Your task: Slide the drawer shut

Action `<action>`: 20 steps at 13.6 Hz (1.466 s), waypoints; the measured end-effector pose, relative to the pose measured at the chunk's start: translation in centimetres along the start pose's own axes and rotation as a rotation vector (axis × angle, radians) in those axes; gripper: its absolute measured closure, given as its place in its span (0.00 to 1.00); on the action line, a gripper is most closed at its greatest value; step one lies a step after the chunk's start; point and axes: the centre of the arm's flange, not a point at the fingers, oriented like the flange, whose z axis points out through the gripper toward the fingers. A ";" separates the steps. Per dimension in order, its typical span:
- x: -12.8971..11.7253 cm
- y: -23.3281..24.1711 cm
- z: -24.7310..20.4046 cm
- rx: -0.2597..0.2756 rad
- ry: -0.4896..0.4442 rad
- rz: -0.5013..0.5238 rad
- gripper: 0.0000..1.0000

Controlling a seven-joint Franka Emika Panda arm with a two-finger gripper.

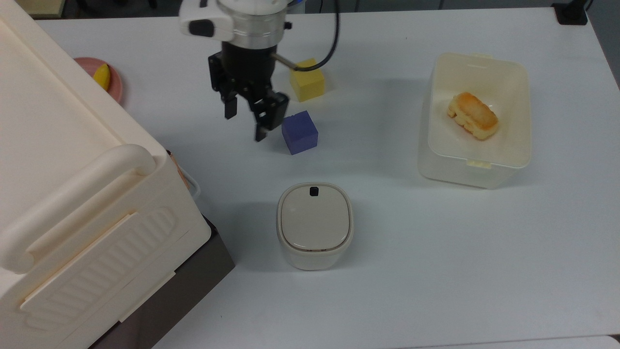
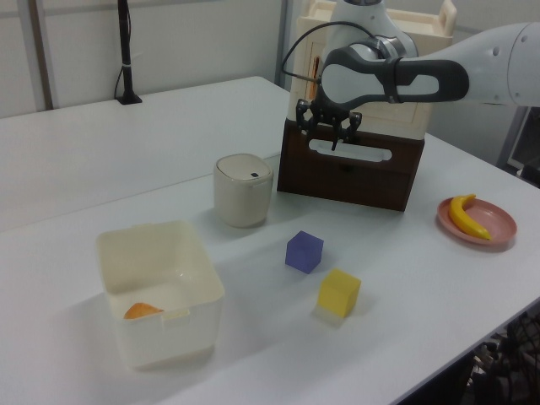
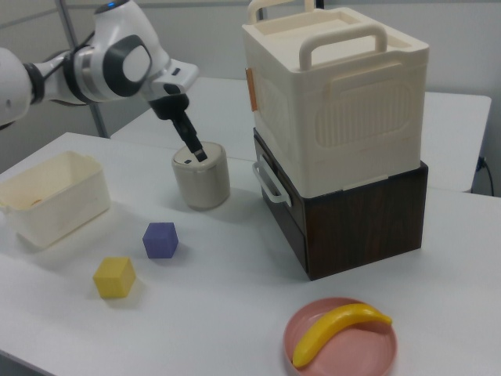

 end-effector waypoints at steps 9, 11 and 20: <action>-5.1 2.1 -6.9 -0.068 -0.261 -0.834 0.00; -5.4 2.6 -7.1 -0.075 -0.298 -0.902 0.00; -5.5 2.6 -7.0 -0.080 -0.303 -0.890 0.00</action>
